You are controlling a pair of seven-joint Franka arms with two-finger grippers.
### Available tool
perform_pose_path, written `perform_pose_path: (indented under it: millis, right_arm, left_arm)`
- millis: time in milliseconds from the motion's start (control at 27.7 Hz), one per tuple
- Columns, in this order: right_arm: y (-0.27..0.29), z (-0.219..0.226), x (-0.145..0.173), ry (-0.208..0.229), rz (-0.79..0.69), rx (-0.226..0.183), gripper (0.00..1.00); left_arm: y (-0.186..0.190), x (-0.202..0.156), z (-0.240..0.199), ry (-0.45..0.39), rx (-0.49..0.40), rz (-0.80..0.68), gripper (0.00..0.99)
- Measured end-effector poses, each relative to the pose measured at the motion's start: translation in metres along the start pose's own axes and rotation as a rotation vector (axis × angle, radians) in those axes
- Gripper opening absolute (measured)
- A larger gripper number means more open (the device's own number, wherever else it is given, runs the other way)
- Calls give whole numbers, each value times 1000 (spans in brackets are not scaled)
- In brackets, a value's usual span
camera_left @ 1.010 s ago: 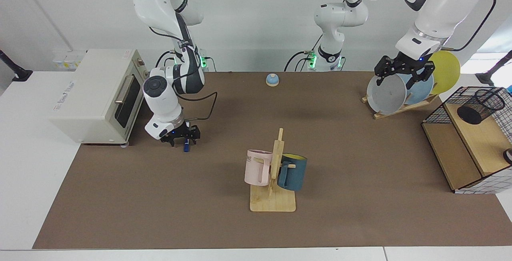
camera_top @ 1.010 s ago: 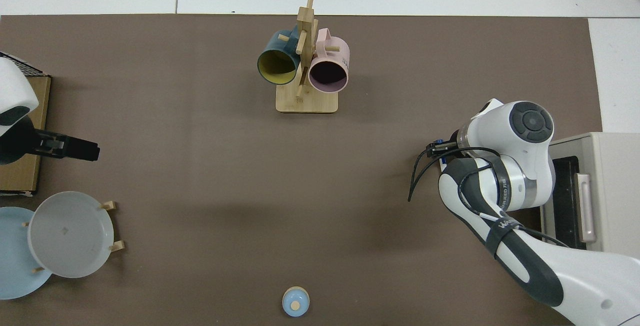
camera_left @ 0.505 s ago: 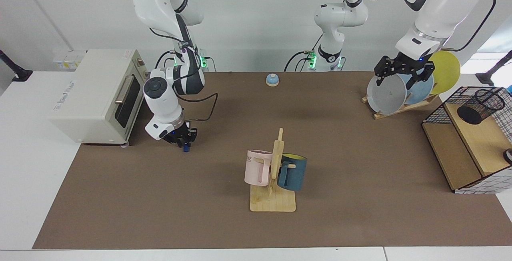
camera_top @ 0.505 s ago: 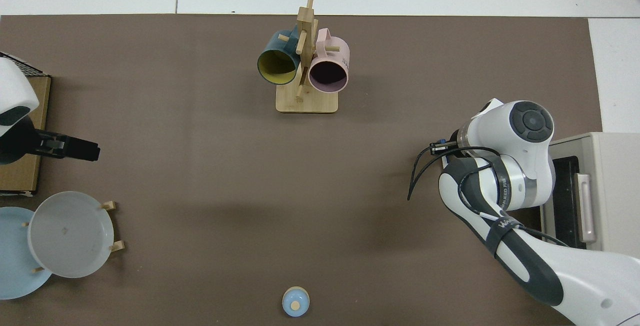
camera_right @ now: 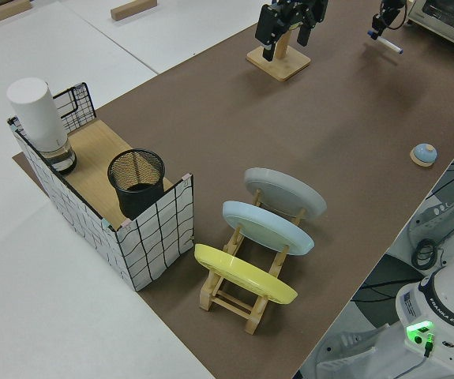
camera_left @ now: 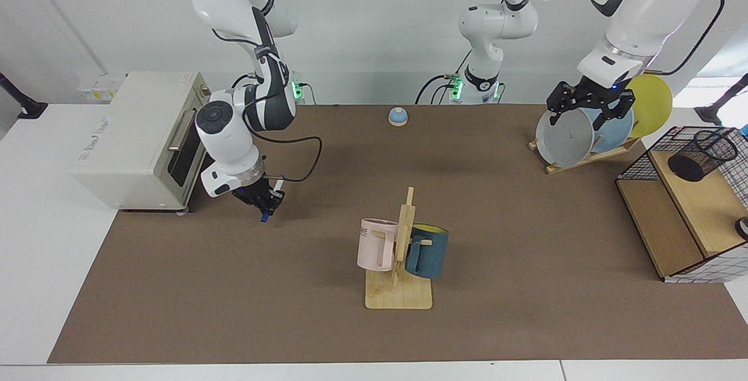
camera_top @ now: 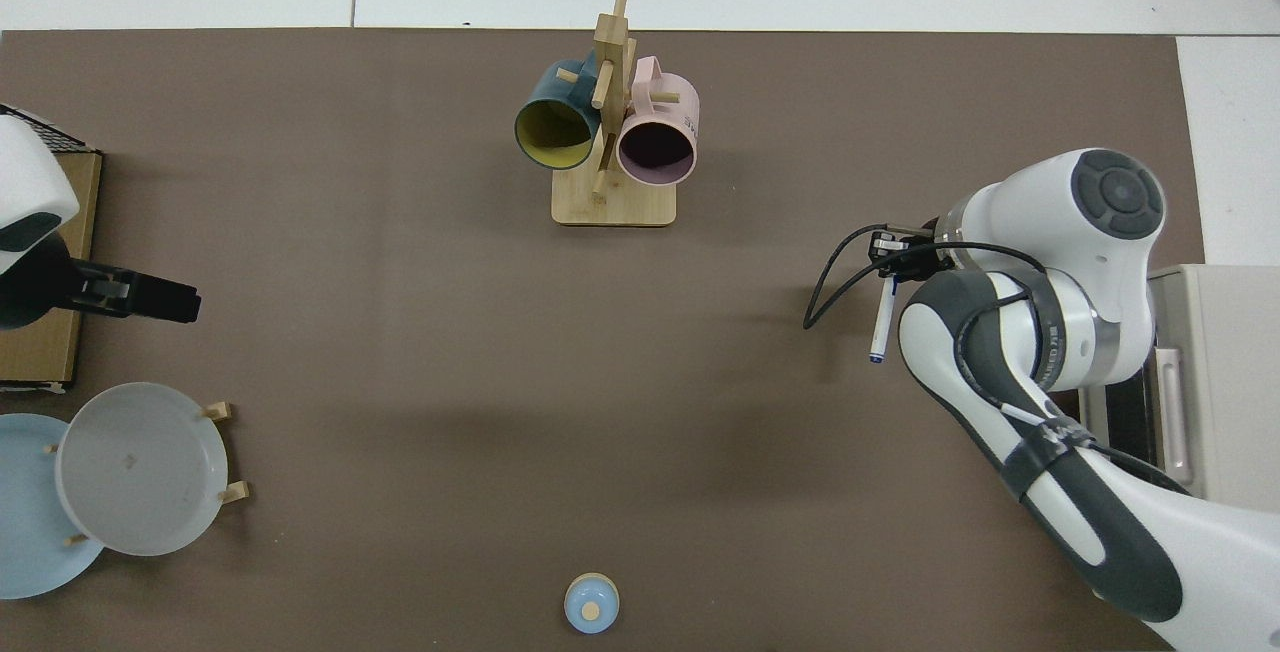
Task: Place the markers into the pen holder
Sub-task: 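Carry the marker to the middle while the left gripper reaches it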
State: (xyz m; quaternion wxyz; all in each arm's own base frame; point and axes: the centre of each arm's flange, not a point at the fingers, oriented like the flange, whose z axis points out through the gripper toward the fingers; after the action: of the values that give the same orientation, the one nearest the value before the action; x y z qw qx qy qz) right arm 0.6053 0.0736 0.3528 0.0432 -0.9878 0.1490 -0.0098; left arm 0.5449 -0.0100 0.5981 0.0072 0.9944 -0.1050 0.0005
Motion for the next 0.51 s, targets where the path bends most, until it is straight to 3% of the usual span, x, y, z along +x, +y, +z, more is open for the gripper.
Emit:
perform_pose_path:
  millis: [144, 505]
  right_arm:
    - [-6, -35, -1, -4, 174, 50, 163]
    - [-55, -116, -52, -23, 615, 70, 163]
  left_arm:
    - [3, 0, 1, -5, -1, 13, 991]
    - [32, 3, 2, -17, -21, 289, 991]
